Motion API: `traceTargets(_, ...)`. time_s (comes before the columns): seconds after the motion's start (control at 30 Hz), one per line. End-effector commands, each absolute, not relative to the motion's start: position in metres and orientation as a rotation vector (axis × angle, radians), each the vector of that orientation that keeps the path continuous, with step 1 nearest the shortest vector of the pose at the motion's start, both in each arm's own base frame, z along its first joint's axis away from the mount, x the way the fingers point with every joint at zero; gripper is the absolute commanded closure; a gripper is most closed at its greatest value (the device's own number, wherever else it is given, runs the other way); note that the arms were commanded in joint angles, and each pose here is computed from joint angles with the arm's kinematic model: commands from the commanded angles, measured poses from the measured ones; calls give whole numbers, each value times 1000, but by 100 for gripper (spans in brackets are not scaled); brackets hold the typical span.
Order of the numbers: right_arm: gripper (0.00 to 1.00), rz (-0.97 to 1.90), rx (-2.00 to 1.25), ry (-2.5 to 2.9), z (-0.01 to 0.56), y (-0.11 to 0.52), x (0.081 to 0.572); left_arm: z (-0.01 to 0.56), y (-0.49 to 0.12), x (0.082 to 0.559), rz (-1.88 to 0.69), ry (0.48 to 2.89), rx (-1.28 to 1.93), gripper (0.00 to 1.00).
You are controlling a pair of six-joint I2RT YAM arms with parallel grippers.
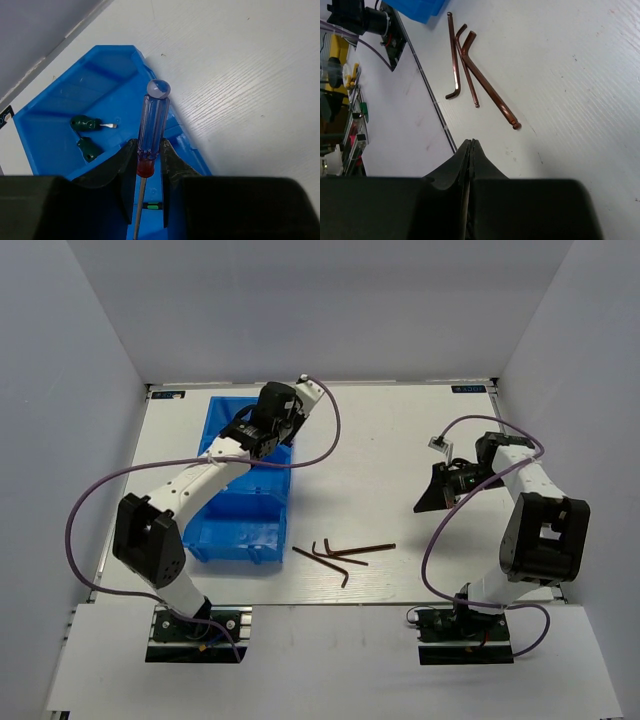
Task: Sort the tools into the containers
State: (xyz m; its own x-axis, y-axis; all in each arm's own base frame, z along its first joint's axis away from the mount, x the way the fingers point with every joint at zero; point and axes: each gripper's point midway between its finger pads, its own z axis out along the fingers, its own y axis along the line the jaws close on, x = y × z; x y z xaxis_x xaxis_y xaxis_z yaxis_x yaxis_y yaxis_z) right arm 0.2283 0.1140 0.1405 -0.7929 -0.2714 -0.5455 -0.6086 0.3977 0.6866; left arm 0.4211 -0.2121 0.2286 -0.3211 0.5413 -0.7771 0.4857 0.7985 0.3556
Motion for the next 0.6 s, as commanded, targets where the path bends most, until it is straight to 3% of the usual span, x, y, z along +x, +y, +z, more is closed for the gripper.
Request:
traceTargets(0.0, 98, 1376, -805, 2244, 157, 122, 233, 228, -202, 435, 64, 1956, 801, 100)
traceTargets(0.23, 79, 1411, -885, 2212, 161, 128, 219, 184, -167, 442, 117, 2032, 782, 100)
traceTargets(0.4, 51, 1372, -1019, 2204, 158, 133, 206, 175, -156, 448, 126, 2045, 742, 98)
traceTargets(0.43, 44, 1302, -1078, 2156, 154, 135, 215, 175, -151, 450, 134, 2054, 715, 81)
traceTargets(0.47, 33, 1260, -1136, 2171, 145, 137, 209, 175, -151, 450, 135, 2054, 715, 71)
traceTargets(0.57, 24, 1098, -1284, 2140, 127, 141, 213, 175, -151, 449, 128, 2058, 704, 48)
